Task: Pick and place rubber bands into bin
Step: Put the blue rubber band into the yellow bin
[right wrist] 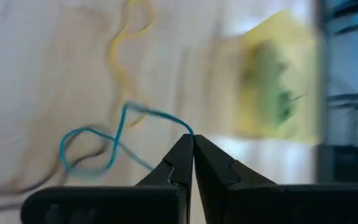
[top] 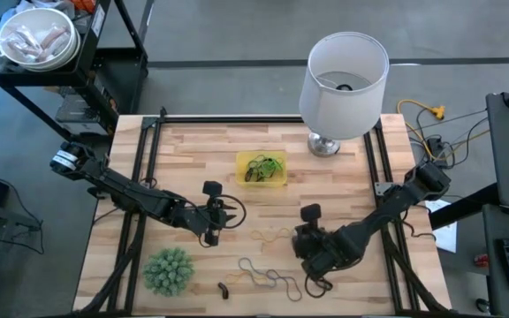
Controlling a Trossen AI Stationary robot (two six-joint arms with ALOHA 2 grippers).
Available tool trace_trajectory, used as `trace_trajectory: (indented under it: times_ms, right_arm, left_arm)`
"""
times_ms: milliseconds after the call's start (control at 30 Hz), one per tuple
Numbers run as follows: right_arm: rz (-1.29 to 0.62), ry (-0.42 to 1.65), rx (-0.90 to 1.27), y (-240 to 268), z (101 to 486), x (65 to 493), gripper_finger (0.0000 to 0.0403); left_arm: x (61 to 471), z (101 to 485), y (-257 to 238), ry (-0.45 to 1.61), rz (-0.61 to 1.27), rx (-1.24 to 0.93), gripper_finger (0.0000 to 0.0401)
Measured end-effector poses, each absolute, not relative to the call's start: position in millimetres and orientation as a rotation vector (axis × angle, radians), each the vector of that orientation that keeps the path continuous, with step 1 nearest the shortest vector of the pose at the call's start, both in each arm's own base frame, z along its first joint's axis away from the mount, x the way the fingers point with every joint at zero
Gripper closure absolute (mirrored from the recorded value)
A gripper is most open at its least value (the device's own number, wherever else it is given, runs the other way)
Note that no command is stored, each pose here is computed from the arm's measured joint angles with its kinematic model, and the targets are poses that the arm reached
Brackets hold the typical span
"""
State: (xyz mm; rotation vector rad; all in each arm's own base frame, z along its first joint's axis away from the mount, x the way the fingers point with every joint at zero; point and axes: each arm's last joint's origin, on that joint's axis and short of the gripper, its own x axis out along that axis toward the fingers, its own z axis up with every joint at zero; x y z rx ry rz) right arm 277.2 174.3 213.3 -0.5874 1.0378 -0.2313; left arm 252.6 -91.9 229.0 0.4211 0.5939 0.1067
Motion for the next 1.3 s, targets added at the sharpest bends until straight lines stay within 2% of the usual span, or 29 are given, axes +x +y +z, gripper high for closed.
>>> trace_trajectory:
  times_ms: [200, 367, 1067, 1300]
  right_arm:
    - [-0.333, 0.923, -0.77, 172.6, 229.3, 285.1, 0.0395]
    - [-0.409, 0.903, -0.836, 159.7, 236.9, 295.5, 0.0395]
    - [-0.638, 0.964, -0.776, 42.0, 245.5, 354.0, 0.0394]
    - [-0.599, 0.957, -0.681, 2.9, 248.1, 365.7, 0.0394]
  left_arm:
    - [252.6, 229.0, -92.0, 0.594, 0.107, 0.421, 0.0316]
    - [252.6, 229.0, -92.0, 0.594, 0.107, 0.421, 0.0316]
    - [252.6, 229.0, -91.9, 0.594, 0.107, 0.421, 0.0316]
    - [252.6, 229.0, -91.9, 0.594, 0.107, 0.421, 0.0316]
